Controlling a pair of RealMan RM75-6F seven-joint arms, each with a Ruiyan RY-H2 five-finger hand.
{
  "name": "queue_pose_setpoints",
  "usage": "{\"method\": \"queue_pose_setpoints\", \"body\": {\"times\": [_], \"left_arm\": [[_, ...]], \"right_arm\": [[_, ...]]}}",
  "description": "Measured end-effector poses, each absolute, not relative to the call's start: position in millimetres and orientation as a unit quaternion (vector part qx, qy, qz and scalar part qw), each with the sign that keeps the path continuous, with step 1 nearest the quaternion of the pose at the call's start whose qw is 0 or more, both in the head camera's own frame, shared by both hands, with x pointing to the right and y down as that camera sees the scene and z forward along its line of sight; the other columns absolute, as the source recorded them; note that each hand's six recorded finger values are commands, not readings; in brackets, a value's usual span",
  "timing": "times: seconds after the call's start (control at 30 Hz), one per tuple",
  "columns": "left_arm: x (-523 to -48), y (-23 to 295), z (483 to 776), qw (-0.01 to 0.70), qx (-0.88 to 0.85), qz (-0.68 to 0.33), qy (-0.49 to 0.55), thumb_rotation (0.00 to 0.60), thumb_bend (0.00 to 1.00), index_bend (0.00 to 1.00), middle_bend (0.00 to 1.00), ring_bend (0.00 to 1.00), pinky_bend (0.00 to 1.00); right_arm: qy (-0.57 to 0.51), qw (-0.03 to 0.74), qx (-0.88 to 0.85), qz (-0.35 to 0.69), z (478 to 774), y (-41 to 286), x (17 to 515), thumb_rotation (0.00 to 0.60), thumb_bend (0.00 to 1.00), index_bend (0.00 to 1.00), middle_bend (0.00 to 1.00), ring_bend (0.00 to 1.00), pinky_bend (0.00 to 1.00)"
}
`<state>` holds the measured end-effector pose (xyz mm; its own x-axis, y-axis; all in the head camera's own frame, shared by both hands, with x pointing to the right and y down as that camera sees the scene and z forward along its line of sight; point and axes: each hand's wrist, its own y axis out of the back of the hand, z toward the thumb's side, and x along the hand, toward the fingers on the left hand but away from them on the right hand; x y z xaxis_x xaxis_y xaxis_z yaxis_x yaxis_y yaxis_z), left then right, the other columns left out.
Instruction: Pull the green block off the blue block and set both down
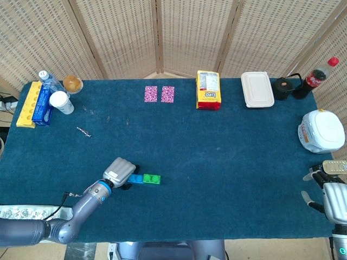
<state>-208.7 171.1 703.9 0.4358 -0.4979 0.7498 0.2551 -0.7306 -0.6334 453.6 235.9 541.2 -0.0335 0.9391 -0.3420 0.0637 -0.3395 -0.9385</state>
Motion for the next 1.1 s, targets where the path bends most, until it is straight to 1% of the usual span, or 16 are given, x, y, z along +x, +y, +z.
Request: {"method": "queue_pose_setpoints", "body": {"times": [0.13, 0.27, 0.37, 0.53, 0.7, 0.83, 1.1], "left_arm": [[-209, 172, 705, 0.360, -0.765, -0.528, 0.082, 0.553, 0.31, 0.46, 0.88, 0.83, 0.82], [-208, 173, 705, 0.364, -0.762, -0.529, 0.084, 0.555, 0.32, 0.51, 0.88, 0.83, 0.82], [-207, 173, 705, 0.366, -0.761, -0.528, 0.089, 0.561, 0.35, 0.55, 0.88, 0.83, 0.82], [-204, 173, 706, 0.370, -0.762, -0.524, 0.092, 0.563, 0.43, 0.63, 0.88, 0.83, 0.82], [-199, 164, 704, 0.377, -0.762, -0.518, 0.098, 0.563, 0.46, 0.67, 0.88, 0.83, 0.82], [-196, 157, 701, 0.381, -0.765, -0.510, 0.101, 0.549, 0.50, 0.70, 0.88, 0.83, 0.82], [-192, 136, 688, 0.392, -0.773, -0.490, 0.092, 0.544, 0.51, 0.72, 0.88, 0.83, 0.82]], "right_arm": [[-0.431, 0.379, -0.581, 0.577, 541, 237, 455, 0.600, 0.31, 0.45, 0.44, 0.52, 0.50], [-0.433, 0.378, -0.581, 0.577, 541, 238, 457, 0.600, 0.31, 0.45, 0.44, 0.52, 0.50], [-0.433, 0.377, -0.581, 0.577, 541, 239, 457, 0.600, 0.31, 0.45, 0.44, 0.52, 0.50], [-0.434, 0.377, -0.581, 0.576, 541, 240, 458, 0.600, 0.31, 0.45, 0.44, 0.52, 0.50], [-0.428, 0.383, -0.587, 0.571, 542, 238, 453, 0.600, 0.31, 0.45, 0.44, 0.52, 0.50], [-0.426, 0.386, -0.591, 0.566, 542, 233, 450, 0.600, 0.31, 0.45, 0.44, 0.52, 0.50], [-0.420, 0.367, -0.614, 0.558, 549, 224, 439, 0.600, 0.31, 0.45, 0.44, 0.52, 0.50]]}}
